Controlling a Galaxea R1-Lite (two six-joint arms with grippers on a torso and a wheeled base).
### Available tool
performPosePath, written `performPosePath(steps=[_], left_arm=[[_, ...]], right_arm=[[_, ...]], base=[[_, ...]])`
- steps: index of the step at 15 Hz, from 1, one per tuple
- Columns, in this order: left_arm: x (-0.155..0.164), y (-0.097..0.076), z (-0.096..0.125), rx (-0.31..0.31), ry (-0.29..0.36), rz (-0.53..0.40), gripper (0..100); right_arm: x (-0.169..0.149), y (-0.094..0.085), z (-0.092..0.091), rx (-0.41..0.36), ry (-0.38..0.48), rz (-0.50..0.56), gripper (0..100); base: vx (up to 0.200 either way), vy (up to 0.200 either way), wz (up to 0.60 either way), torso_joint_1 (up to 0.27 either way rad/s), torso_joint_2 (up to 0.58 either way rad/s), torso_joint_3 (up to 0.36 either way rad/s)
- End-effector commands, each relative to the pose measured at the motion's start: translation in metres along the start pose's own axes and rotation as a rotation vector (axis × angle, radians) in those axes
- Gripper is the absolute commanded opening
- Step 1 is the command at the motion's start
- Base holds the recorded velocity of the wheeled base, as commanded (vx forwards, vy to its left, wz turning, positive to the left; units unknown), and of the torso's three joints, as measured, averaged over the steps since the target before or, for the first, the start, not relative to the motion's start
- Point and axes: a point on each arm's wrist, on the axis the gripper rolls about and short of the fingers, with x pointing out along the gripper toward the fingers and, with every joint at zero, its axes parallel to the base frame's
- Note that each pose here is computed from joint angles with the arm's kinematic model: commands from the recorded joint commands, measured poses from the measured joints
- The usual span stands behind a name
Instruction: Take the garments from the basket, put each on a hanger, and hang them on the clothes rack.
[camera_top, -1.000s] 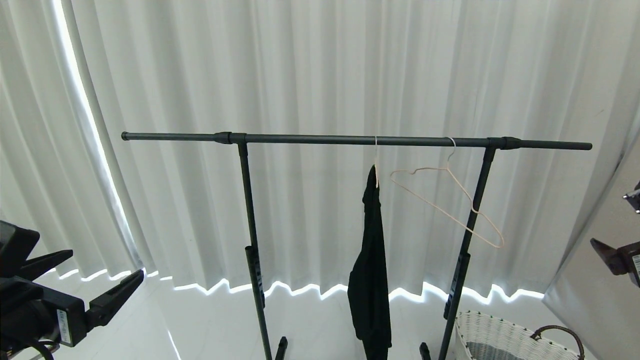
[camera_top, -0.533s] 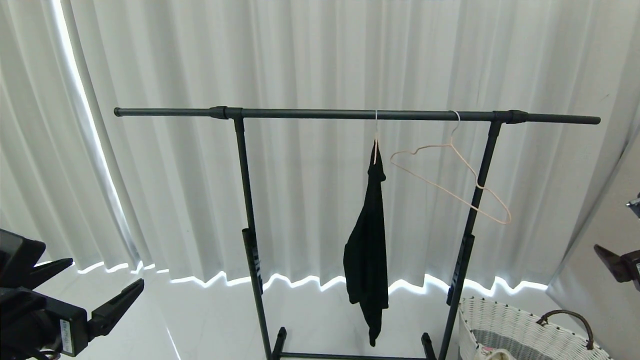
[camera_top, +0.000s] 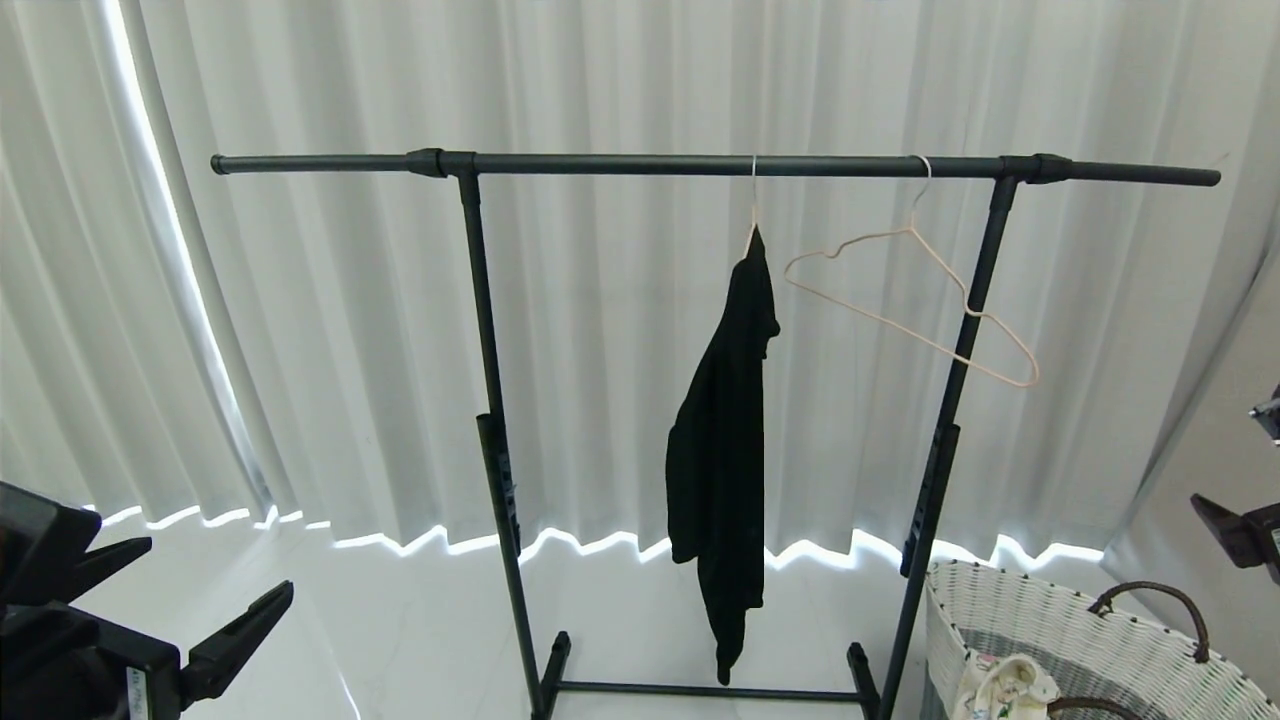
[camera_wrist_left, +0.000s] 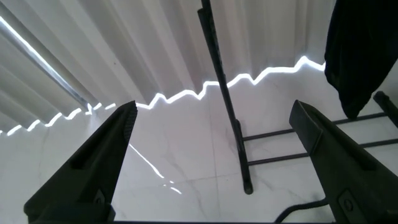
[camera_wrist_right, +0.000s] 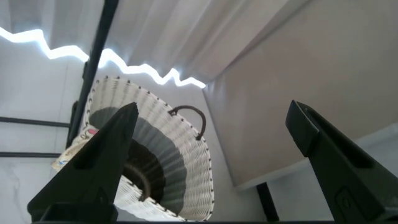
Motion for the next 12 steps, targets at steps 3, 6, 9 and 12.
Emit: performPosePath(steps=[3, 6, 9, 12], left_arm=[[-0.002, 0.0, 0.001, 0.004, -0.014, 0.001, 100], [-0.002, -0.001, 0.0, 0.004, -0.013, -0.001, 100], [-0.002, -0.001, 0.0, 0.006, -0.009, 0.001, 100], [-0.005, -0.002, -0.002, 0.008, -0.016, 0.005, 100]], right_arm=[[0.01, -0.001, -0.003, -0.002, 0.047, -0.024, 100], [0.011, 0.001, -0.005, 0.006, 0.033, -0.028, 100], [0.01, 0.003, -0.01, 0.0, 0.04, -0.027, 100], [0.01, 0.004, -0.013, -0.012, 0.046, -0.023, 100]], base=[[0.0, 0.0, 0.0, -0.175, 0.46, 0.287], [0.0, 0.0, 0.0, -0.147, 0.42, 0.269], [0.0, 0.0, 0.0, -0.041, 0.13, 0.087], [0.0, -0.067, 0.0, 0.001, 0.0, 0.002]])
